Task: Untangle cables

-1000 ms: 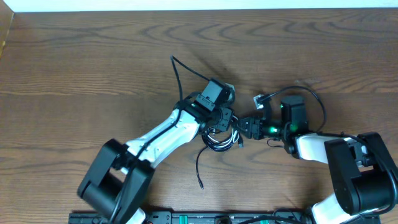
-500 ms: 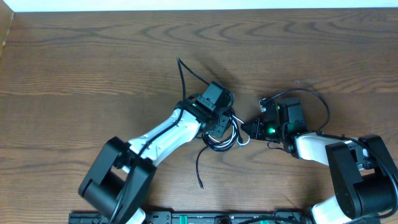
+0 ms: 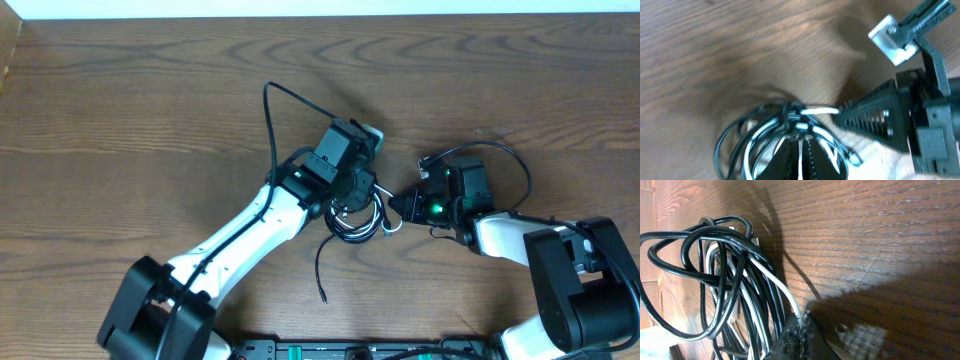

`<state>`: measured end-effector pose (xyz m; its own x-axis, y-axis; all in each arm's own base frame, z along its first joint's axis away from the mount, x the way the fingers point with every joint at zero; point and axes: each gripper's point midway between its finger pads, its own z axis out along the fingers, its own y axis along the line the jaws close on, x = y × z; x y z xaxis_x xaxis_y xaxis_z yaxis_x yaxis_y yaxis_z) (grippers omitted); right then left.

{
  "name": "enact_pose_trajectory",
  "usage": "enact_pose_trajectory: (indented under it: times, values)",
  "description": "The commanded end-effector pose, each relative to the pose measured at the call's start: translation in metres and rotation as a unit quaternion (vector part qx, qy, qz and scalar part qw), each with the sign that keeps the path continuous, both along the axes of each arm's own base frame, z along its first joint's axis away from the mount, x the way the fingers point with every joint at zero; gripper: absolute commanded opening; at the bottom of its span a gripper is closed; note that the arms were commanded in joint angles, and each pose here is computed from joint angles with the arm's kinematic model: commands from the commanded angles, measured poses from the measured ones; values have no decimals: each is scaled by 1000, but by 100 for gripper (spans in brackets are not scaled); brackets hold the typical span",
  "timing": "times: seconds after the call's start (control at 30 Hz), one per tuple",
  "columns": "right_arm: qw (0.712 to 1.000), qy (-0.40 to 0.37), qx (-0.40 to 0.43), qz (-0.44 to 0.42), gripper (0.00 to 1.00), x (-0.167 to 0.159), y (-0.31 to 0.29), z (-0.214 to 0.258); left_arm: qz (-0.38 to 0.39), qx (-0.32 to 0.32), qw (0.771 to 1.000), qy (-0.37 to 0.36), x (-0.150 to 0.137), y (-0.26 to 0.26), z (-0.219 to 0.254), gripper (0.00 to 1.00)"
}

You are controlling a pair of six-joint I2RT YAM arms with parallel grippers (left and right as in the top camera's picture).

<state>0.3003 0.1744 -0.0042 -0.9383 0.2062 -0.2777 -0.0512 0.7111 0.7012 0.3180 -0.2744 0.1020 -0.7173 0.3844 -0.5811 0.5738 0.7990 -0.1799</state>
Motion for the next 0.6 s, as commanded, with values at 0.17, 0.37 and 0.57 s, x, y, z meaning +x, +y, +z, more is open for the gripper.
enact_pose_trajectory:
  times: [0.17, 0.37, 0.57]
  values:
    - [998, 19, -49, -34, 1, -3, -18, -21, -19, 22, 999, 15, 3, -16, -43, 10]
    - [998, 19, -49, -34, 1, -3, -18, -21, -18, 41, 998, 37, -5, -8, -51, 10]
    - [998, 19, -49, -34, 1, -2, -18, -21, -7, 49, 999, 16, 3, -6, -51, 10]
